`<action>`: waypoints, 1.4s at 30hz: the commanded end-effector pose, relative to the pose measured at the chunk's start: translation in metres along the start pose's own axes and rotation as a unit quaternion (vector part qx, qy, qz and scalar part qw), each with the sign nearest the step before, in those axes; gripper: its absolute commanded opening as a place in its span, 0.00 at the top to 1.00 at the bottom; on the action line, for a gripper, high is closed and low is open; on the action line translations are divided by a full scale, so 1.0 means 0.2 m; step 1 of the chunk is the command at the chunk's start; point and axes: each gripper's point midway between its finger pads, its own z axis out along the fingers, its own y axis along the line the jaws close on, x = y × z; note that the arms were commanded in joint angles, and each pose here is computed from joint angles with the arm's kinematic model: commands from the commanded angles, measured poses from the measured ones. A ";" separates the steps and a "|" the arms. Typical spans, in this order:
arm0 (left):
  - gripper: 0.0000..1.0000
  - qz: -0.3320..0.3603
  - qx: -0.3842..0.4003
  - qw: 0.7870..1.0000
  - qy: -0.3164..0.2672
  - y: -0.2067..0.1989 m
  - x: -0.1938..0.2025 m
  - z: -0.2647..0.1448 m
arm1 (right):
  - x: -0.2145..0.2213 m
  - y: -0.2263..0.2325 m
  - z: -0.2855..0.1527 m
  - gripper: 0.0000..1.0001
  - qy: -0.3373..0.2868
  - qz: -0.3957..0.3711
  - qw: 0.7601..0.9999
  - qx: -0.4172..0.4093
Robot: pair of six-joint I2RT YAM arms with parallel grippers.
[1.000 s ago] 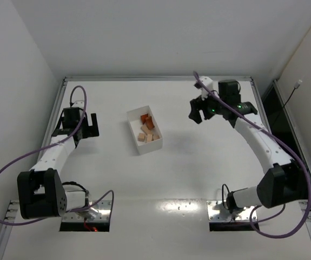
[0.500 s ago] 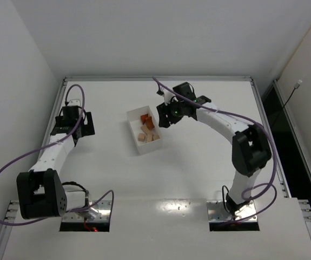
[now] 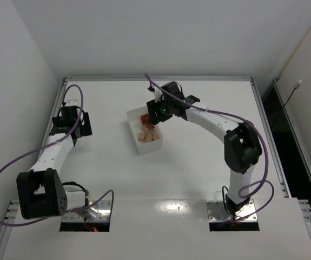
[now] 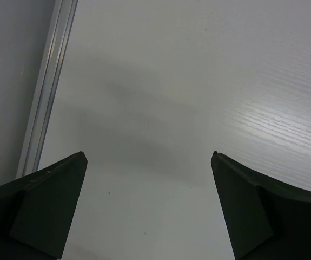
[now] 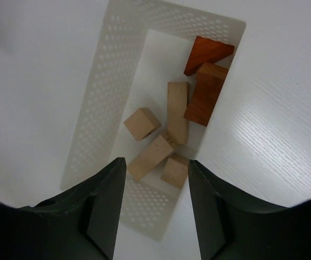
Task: Build the wood block tower
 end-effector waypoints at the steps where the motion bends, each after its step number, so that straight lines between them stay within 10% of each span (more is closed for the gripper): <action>1: 0.00 -0.001 -0.020 1.000 -0.008 0.04 -0.04 0.01 | -0.05 0.02 0.06 0.53 -0.014 0.002 1.000 0.024; 31: 0.00 0.013 -0.021 0.999 0.021 0.02 -0.04 0.11 | 0.17 -0.13 0.01 0.65 0.022 -0.012 0.992 0.125; 38: 0.00 0.015 -0.021 0.999 0.025 0.01 -0.04 0.13 | 0.20 -0.14 0.01 1.00 0.026 -0.016 0.992 0.125; 42: 0.00 0.017 -0.017 0.999 0.034 0.00 -0.01 0.13 | 0.18 -0.15 0.03 1.00 0.023 -0.036 0.991 0.124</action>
